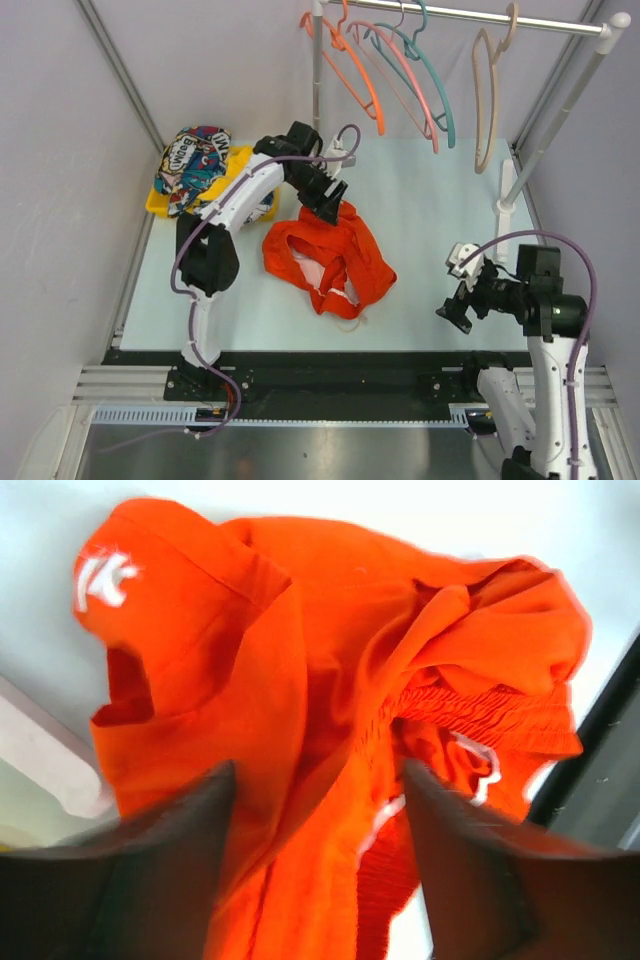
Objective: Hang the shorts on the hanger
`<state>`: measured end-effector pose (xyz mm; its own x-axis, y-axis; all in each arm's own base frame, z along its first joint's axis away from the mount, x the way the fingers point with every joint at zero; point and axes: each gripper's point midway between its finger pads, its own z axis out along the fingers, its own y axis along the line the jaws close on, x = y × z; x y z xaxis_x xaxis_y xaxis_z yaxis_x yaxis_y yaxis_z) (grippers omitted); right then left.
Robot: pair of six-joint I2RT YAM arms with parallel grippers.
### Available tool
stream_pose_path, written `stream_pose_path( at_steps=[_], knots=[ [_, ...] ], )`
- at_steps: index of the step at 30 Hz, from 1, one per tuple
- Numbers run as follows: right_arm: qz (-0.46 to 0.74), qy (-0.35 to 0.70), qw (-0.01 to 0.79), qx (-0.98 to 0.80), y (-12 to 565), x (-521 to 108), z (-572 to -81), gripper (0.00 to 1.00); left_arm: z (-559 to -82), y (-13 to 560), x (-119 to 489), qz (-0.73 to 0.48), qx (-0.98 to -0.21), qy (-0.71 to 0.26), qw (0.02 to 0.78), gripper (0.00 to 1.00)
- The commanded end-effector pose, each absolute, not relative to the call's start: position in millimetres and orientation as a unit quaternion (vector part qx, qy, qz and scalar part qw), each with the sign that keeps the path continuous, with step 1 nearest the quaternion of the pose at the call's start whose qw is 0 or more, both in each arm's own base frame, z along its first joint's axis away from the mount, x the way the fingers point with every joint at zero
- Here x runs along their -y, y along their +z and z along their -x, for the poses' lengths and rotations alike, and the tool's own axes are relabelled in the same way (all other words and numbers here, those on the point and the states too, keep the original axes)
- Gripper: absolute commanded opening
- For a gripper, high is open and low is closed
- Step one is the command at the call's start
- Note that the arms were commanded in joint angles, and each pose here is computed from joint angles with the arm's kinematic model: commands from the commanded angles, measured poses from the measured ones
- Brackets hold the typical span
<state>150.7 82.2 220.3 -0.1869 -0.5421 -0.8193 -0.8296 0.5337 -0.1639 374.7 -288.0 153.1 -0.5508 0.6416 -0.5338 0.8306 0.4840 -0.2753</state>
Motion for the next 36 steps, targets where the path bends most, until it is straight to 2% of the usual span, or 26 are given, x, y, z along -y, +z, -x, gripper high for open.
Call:
stream_pose_path(
  at_steps=[1, 2, 4, 5, 7, 8, 11, 12, 16, 19, 21, 25, 32, 35, 36],
  knots=[
    [0.524, 0.156, 0.389, -0.742, 190, -89, -157, 1.00, -368, 213, 272, -0.436, -0.801, -0.332, 0.240, 0.83],
    [0.523, 0.165, 0.375, -0.748, 185, -95, -156, 1.00, -368, 242, 259, -0.436, -0.787, -0.333, 0.284, 0.92],
    [0.562, 0.152, 0.352, -0.733, 172, -111, -160, 1.00, -357, 247, 246, -0.430, -0.780, -0.347, 0.294, 0.96],
    [0.570, 0.149, 0.345, -0.730, 167, -117, -161, 1.00, -352, 272, 231, -0.435, -0.765, -0.337, 0.333, 0.98],
    [0.597, 0.125, 0.355, -0.708, 165, -135, -169, 1.00, -340, 273, 217, -0.441, -0.763, -0.326, 0.344, 0.98],
    [0.606, 0.116, 0.355, -0.702, 159, -139, -170, 1.00, -332, 288, 206, -0.451, -0.751, -0.305, 0.372, 0.98],
    [0.646, 0.101, 0.380, -0.654, 158, -166, -174, 1.00, -320, 273, 187, -0.463, -0.748, -0.267, 0.394, 0.97],
    [0.650, 0.097, 0.401, -0.637, 163, -178, -180, 0.99, -303, 268, 180, -0.467, -0.742, -0.264, 0.402, 0.96],
    [0.690, 0.088, 0.435, -0.573, 157, -214, -182, 0.96, -284, 271, 172, -0.484, -0.695, -0.240, 0.474, 0.98],
    [0.718, 0.067, 0.453, -0.524, 139, -234, -181, 0.95, -277, 267, 169, -0.470, -0.693, -0.233, 0.495, 1.00],
    [0.731, 0.045, 0.478, -0.485, 137, -248, -187, 0.93, -272, 260, 169, -0.471, -0.693, -0.235, 0.492, 1.00],
    [0.747, 0.023, 0.477, -0.463, 114, -251, -193, 0.94, -270, 250, 163, -0.487, -0.695, -0.219, 0.482, 1.00],
    [0.726, 0.009, 0.487, -0.485, 107, -250, -231, 0.92, -283, 212, 148, -0.607, -0.648, -0.126, 0.442, 1.00],
    [0.718, 0.019, 0.483, -0.501, 109, -251, -242, 0.84, -299, 200, 146, -0.647, -0.624, -0.080, 0.430, 1.00],
    [0.723, 0.021, 0.481, -0.496, 109, -253, -242, 0.70, -305, 193, 146, -0.656, -0.622, -0.074, 0.421, 1.00]
  ],
)
